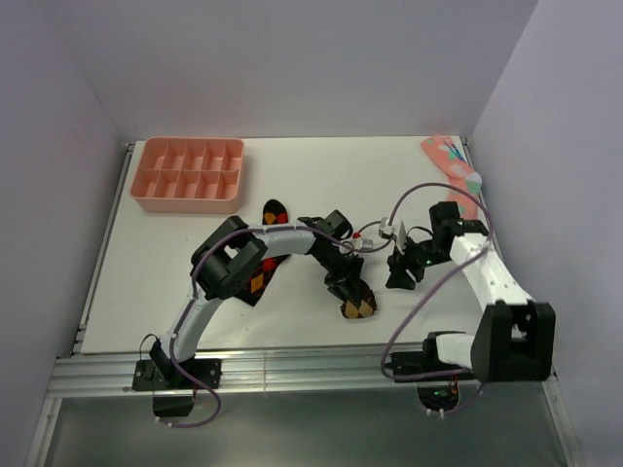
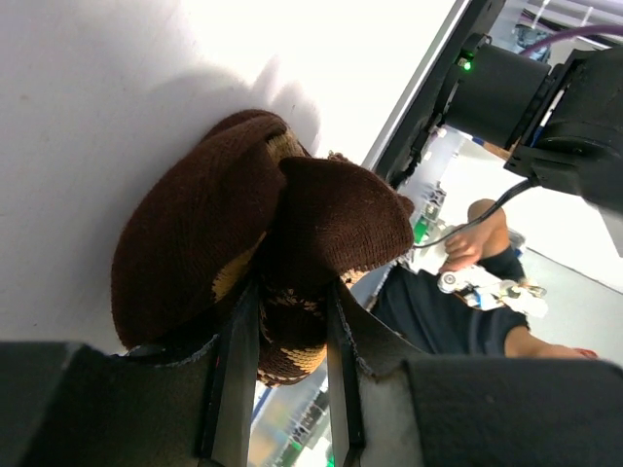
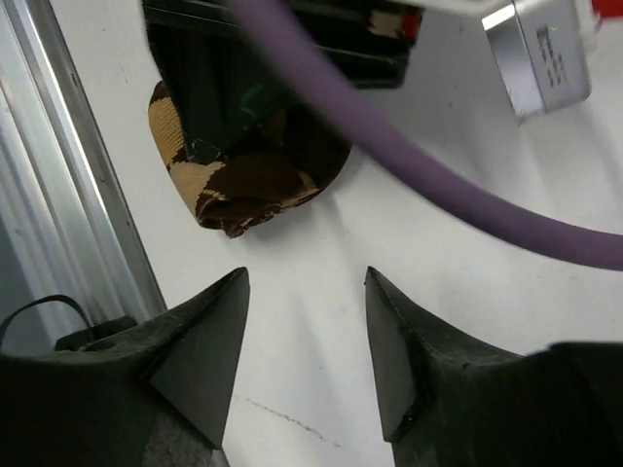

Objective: Roll the socks
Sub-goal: Roll the sock at the center of the board.

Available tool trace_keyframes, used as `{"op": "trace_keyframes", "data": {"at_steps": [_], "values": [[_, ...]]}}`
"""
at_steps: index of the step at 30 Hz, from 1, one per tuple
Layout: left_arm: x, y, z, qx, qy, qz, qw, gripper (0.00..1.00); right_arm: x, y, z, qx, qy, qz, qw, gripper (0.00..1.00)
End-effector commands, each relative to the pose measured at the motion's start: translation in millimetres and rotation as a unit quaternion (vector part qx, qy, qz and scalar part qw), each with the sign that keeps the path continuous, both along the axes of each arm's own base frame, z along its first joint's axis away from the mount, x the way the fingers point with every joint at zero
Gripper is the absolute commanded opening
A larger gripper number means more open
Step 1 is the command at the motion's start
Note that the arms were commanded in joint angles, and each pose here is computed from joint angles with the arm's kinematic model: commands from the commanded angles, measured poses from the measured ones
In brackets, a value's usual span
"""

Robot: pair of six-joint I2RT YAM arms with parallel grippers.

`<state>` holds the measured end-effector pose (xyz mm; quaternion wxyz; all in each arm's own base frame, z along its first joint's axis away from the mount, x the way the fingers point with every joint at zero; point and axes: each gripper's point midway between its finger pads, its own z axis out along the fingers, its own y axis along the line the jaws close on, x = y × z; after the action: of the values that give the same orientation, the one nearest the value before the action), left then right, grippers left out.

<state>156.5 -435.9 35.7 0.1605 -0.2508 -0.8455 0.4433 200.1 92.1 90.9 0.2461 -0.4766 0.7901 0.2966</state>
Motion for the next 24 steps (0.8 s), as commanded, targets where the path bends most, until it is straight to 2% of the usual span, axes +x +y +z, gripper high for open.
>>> {"op": "trace_keyframes", "data": {"at_steps": [1,4,11,24], "values": [[-6.8,21.5,-44.2,0.085,0.015,0.006,0.996,0.0,5.6,11.2,13.4,-0.011,-0.096,0.042,0.994,0.6],[-8.4,23.1,-49.5,0.095,0.028,0.01,0.995,0.0,-1.3,22.5,11.3,-0.022,-0.115,0.072,0.99,0.63],[-4.2,23.9,-53.4,0.106,0.041,0.022,0.993,0.0,-27.0,37.2,-9.8,-0.036,-0.065,0.148,0.986,0.63],[2.7,25.7,-56.0,0.118,0.048,0.022,0.992,0.0,-42.2,59.1,-31.9,-0.08,-0.1,0.219,0.967,0.63]]}}
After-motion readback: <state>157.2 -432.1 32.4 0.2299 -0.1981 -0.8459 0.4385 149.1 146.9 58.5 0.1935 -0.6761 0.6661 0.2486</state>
